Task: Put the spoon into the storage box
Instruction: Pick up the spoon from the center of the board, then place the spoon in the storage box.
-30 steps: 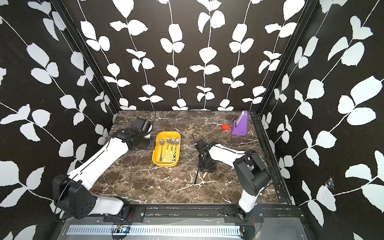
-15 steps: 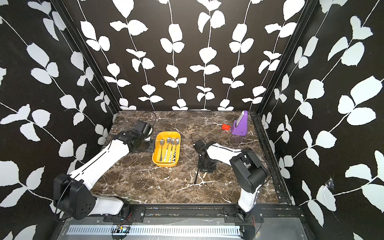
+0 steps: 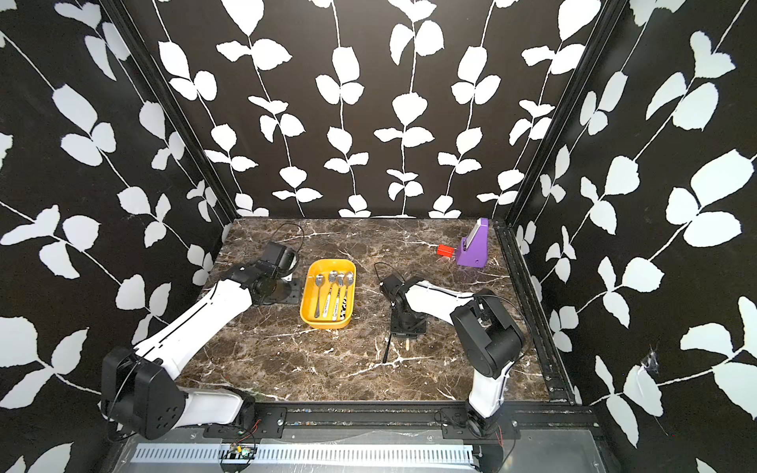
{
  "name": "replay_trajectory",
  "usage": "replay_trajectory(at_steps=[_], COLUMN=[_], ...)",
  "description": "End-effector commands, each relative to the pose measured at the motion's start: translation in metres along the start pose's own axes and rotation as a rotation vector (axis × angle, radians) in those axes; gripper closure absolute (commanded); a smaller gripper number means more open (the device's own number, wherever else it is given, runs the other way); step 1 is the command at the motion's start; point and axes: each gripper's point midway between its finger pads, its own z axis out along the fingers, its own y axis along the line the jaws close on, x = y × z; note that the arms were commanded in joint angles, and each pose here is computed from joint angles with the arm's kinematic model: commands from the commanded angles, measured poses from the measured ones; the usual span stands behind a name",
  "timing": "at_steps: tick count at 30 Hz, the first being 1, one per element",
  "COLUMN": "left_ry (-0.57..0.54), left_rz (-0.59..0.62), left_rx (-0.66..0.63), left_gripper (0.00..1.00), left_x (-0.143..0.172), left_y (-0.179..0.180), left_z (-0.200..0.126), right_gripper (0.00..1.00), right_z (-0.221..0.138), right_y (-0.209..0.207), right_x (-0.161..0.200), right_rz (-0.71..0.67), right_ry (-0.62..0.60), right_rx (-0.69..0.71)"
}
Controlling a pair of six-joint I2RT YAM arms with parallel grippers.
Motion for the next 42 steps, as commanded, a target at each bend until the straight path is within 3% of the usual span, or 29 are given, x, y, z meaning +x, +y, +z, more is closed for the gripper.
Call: replay_trajectory(at_steps=[1, 11, 15, 21, 31, 42], left_ry=[-0.026, -0.036, -0.059, -0.056, -0.083, -0.085], left_rz=[0.005, -0.018, -0.025, -0.031, -0.063, -0.067], left_rx=[-0.029, -0.122, -0.167, -0.208, -0.252, -0.248], left_gripper=[0.49, 0.49, 0.47, 0.46, 0.43, 0.43], left_x=[0.001, 0.017, 0.02, 0.031, 0.047, 0.042], left_y=[0.011, 0.04, 0.053, 0.066, 0.081, 0.079], left_z=[-0.008, -0.016, -0.028, -0.037, -0.048, -0.043], right_gripper=[1.0, 1.0, 1.0, 1.0, 1.0, 1.0], right_z=[-0.011, -0.101, -0.133, -0.15, -0.124, -0.075], right_y=[0.004, 0.042, 0.082, 0.161, 0.254, 0.287], right_x=[-0.031, -0.055, -0.065, -0.072, -0.076, -0.072], right_rz=[-0.014, -0.062, -0.083, -0.157, -0.224, -0.202], right_ry=[-0.122, -0.202, -0.223, -0.186, -0.086, -0.008], right_rx=[0.001, -0.154, -0.259, -0.384, -0.457, -0.469])
